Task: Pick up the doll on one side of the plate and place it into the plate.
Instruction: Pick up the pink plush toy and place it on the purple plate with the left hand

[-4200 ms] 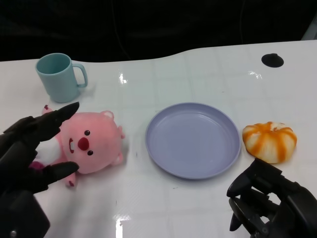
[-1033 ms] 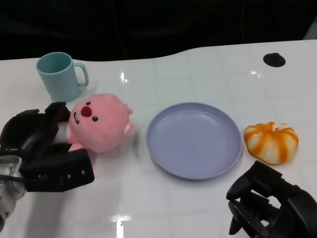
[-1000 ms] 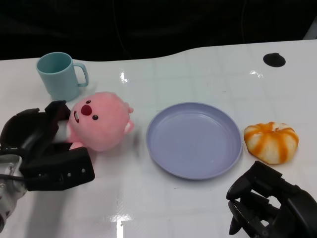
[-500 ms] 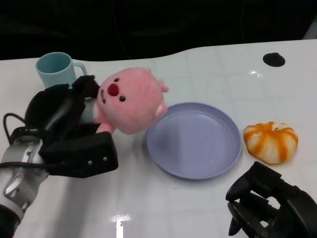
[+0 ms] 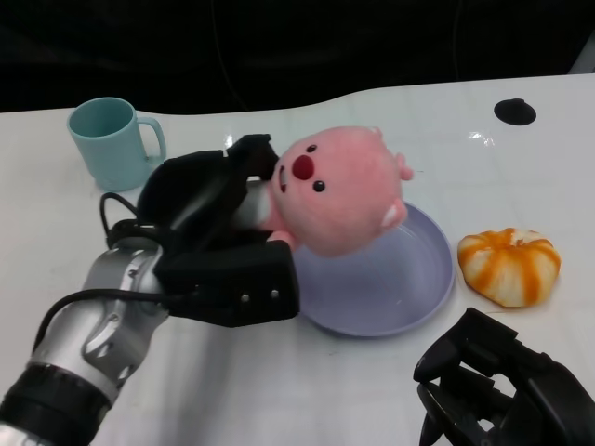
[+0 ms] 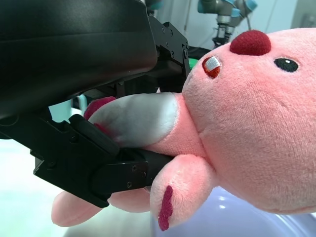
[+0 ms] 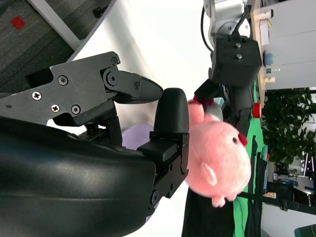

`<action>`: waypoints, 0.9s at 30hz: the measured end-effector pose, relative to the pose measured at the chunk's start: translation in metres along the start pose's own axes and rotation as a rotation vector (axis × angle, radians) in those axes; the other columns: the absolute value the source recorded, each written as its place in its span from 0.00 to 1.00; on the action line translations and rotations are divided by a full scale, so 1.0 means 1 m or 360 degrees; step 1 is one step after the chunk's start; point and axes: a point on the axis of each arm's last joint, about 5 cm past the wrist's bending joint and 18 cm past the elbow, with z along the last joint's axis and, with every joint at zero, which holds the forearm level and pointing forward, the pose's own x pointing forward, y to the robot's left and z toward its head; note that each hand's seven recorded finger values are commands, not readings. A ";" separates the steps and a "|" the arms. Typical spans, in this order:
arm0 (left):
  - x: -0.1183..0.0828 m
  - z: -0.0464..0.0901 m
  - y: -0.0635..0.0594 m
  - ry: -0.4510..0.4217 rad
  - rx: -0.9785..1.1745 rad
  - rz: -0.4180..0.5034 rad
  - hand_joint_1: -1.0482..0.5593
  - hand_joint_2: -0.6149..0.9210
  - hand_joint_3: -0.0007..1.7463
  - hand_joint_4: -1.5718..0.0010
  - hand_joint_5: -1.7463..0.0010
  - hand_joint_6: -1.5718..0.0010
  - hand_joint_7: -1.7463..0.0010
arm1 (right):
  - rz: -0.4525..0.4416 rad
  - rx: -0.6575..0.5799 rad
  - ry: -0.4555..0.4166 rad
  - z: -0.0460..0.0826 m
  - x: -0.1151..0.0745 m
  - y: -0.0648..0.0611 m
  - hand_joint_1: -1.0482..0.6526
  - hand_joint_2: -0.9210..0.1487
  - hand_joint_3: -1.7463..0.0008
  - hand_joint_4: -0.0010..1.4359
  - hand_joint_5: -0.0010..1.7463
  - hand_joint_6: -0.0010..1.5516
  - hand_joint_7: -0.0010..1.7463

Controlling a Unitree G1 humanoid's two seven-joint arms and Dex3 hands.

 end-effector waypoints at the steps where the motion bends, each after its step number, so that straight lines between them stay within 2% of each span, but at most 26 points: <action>1: 0.002 0.003 -0.001 -0.0008 -0.0013 -0.0002 0.54 0.66 0.66 0.41 0.00 0.56 0.00 | 0.0001 0.0000 0.0000 0.000 0.000 0.000 0.42 0.07 0.63 0.42 0.98 0.31 0.92; 5: 0.008 0.018 -0.007 -0.0060 -0.0013 -0.0021 0.52 0.67 0.71 0.40 0.00 0.52 0.00 | 0.0002 0.0001 -0.0002 0.000 0.000 0.000 0.42 0.07 0.63 0.42 0.98 0.32 0.92; 9: 0.013 0.027 -0.014 -0.0067 -0.0047 -0.0050 0.54 0.66 0.71 0.39 0.00 0.51 0.00 | 0.0004 0.0000 -0.0005 0.001 0.000 0.001 0.42 0.07 0.63 0.42 0.98 0.32 0.92; 15: 0.017 0.034 -0.026 -0.0050 -0.0006 -0.0123 0.54 0.67 0.66 0.40 0.00 0.54 0.00 | 0.0009 -0.0002 -0.0013 0.002 -0.001 0.001 0.42 0.08 0.62 0.42 0.98 0.32 0.92; 21: 0.019 0.032 -0.031 0.0005 0.0059 -0.0174 0.55 0.70 0.60 0.42 0.00 0.57 0.02 | 0.0013 -0.0002 -0.0014 0.002 -0.001 0.002 0.41 0.08 0.62 0.43 0.98 0.33 0.91; 23: 0.019 0.031 -0.031 0.0016 0.0062 -0.0179 0.54 0.73 0.55 0.44 0.00 0.55 0.17 | 0.0015 -0.0003 -0.0013 0.002 -0.001 0.002 0.41 0.08 0.62 0.43 0.98 0.33 0.91; 24: 0.019 0.031 -0.031 0.0017 0.0061 -0.0180 0.53 0.74 0.53 0.44 0.00 0.52 0.30 | 0.0015 -0.0003 -0.0013 0.002 -0.001 0.002 0.41 0.08 0.62 0.43 0.98 0.33 0.91; 25: 0.019 0.031 -0.031 0.0018 0.0059 -0.0181 0.51 0.79 0.45 0.48 0.00 0.48 0.49 | 0.0016 -0.0003 -0.0013 0.002 -0.001 0.002 0.41 0.08 0.62 0.42 0.98 0.33 0.91; 27: 0.019 0.031 -0.031 0.0021 0.0060 -0.0190 0.50 0.83 0.37 0.52 0.01 0.46 0.64 | 0.0016 -0.0003 -0.0013 0.002 -0.001 0.002 0.41 0.08 0.62 0.42 0.98 0.33 0.91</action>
